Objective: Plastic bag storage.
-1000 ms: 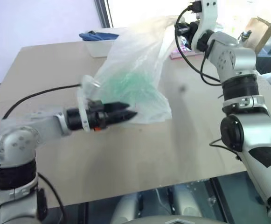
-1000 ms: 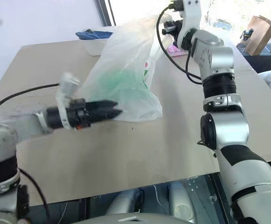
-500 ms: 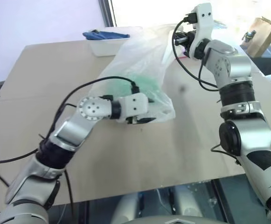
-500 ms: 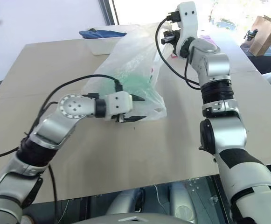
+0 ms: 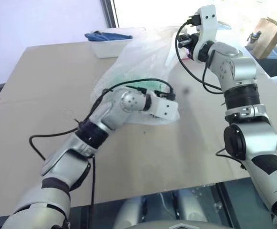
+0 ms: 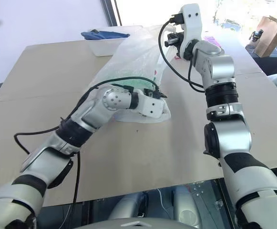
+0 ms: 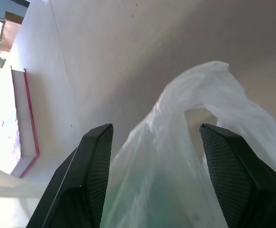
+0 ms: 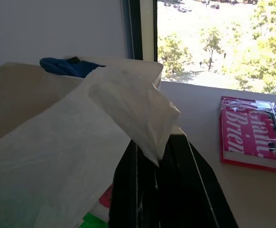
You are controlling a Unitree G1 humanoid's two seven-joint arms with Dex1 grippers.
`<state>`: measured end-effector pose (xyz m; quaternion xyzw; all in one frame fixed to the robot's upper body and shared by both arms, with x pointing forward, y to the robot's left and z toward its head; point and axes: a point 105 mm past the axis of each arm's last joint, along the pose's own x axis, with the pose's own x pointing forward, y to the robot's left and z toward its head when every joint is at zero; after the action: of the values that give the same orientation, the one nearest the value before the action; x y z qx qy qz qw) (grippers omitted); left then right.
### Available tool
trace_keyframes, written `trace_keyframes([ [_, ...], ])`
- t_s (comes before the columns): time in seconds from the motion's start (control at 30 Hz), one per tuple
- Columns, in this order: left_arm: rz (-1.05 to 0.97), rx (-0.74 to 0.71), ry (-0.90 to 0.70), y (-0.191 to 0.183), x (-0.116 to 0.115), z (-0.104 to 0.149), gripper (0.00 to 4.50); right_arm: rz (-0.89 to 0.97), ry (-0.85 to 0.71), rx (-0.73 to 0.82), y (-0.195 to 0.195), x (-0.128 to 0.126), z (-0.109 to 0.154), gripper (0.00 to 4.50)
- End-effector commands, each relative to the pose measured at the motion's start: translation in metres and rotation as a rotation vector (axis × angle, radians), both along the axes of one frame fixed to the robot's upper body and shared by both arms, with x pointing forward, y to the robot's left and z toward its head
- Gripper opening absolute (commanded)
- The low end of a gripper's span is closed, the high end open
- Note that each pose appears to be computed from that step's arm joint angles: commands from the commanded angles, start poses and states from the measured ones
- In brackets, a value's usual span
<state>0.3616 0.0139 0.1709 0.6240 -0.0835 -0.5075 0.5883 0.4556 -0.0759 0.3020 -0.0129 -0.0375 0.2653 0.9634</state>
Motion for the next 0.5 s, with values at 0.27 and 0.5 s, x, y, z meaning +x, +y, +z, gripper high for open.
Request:
trace_keyframes([
  [0.27,0.035,-0.025,-0.063,0.008,0.013,-0.007,0.06,-0.007,-0.047,0.006,-0.004,-0.002,0.013,0.0],
  [0.5,0.193,-0.626,0.013,0.031,0.021,0.069,0.06,-0.025,-0.072,0.037,-0.009,0.0,0.025,0.0],
])
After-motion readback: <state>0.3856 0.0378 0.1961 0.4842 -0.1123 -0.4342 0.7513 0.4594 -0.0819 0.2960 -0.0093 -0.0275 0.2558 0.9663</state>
